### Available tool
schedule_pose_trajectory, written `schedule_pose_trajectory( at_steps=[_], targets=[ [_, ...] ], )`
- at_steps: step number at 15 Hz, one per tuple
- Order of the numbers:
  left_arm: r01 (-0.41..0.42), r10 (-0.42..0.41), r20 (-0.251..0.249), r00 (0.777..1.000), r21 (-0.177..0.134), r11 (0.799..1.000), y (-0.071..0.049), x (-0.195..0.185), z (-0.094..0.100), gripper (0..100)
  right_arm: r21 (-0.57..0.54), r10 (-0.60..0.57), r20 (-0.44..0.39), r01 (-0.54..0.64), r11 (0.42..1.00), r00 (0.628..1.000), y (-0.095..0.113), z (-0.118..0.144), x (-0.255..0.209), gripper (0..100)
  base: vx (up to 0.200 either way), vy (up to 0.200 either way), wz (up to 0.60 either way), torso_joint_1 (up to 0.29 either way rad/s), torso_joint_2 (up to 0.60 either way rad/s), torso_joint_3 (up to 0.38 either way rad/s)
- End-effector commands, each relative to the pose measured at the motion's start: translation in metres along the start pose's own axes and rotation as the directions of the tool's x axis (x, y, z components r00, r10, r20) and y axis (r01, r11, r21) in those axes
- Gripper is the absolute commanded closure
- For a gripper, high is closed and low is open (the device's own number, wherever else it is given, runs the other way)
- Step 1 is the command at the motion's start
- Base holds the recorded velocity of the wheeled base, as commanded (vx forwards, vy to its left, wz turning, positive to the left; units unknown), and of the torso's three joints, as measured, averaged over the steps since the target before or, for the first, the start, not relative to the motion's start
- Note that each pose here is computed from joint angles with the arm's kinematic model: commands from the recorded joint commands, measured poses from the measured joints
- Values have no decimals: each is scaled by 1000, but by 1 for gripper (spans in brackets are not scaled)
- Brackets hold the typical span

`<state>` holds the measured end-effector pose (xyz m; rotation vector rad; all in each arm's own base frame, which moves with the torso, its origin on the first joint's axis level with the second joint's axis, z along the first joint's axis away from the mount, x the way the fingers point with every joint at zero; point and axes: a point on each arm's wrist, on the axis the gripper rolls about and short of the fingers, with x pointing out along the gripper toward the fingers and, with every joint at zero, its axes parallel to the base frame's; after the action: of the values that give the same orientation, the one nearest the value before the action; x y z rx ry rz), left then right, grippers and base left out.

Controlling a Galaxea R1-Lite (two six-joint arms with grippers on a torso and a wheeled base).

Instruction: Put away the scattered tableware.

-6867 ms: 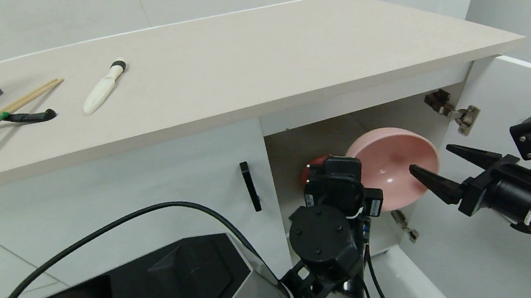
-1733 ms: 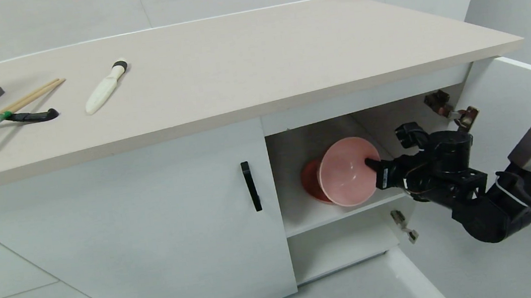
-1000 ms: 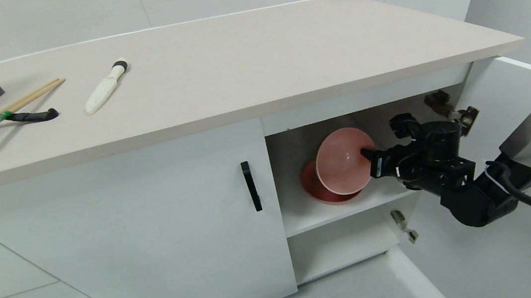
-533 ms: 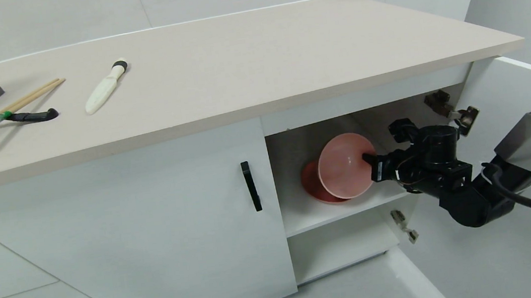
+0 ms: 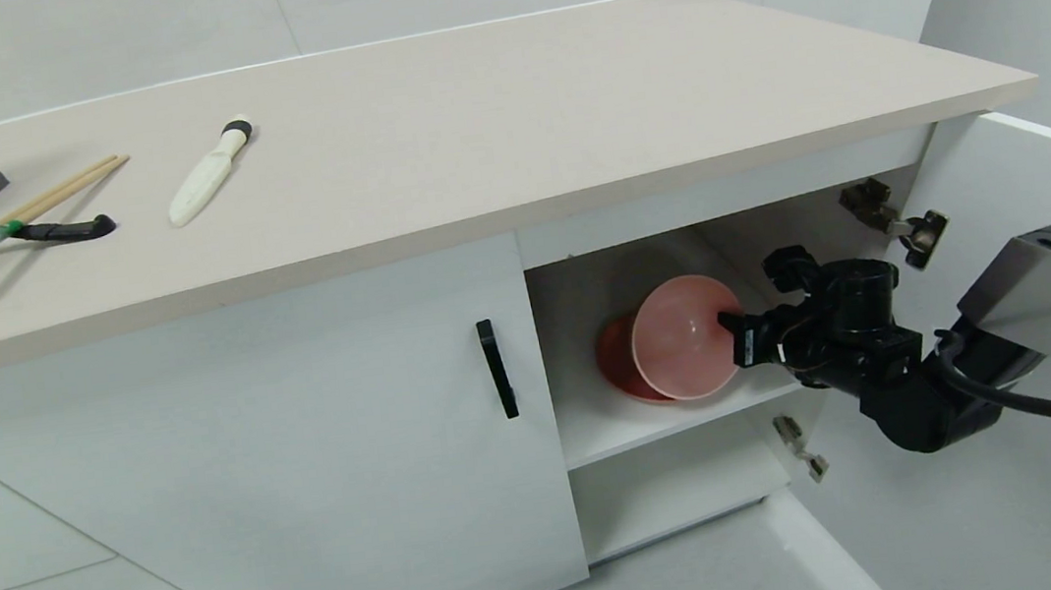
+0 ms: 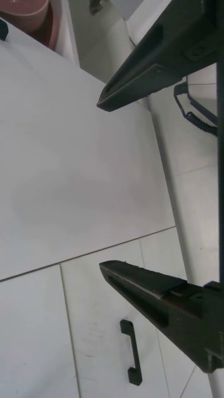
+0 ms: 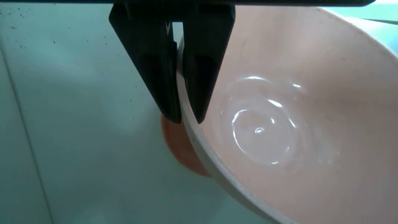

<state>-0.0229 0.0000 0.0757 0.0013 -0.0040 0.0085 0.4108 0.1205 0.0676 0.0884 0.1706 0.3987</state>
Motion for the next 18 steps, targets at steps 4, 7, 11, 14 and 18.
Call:
schedule_pose_trajectory(
  at_steps=[4,7,11,14,18],
  targets=[
    [-1,1,-1,1000,0,1000,0,0,0,0,-2,-3,-7,3,1000,1000,-2,-4,1,100,0,0,0,0,0,0],
    [-1,1,-1,1000,0,1000,0,0,0,0,-14,-2,-13,2,1000,1000,-1,-6,1,100,0,0,0,0,0,0],
    [-1,1,-1,1000,0,1000,0,0,0,0,-16,3,-9,-3,1000,1000,0,-5,1,0,0,0,0,0,0,0],
    [-1,1,-3,1000,0,1000,0,0,0,0,-24,23,41,-22,999,999,4,1,1,0,0,0,0,0,0,0],
    [-1,1,-3,1000,0,1000,0,0,0,0,-58,57,81,-52,997,995,19,14,-8,0,0,0,0,0,0,0]
  ],
)
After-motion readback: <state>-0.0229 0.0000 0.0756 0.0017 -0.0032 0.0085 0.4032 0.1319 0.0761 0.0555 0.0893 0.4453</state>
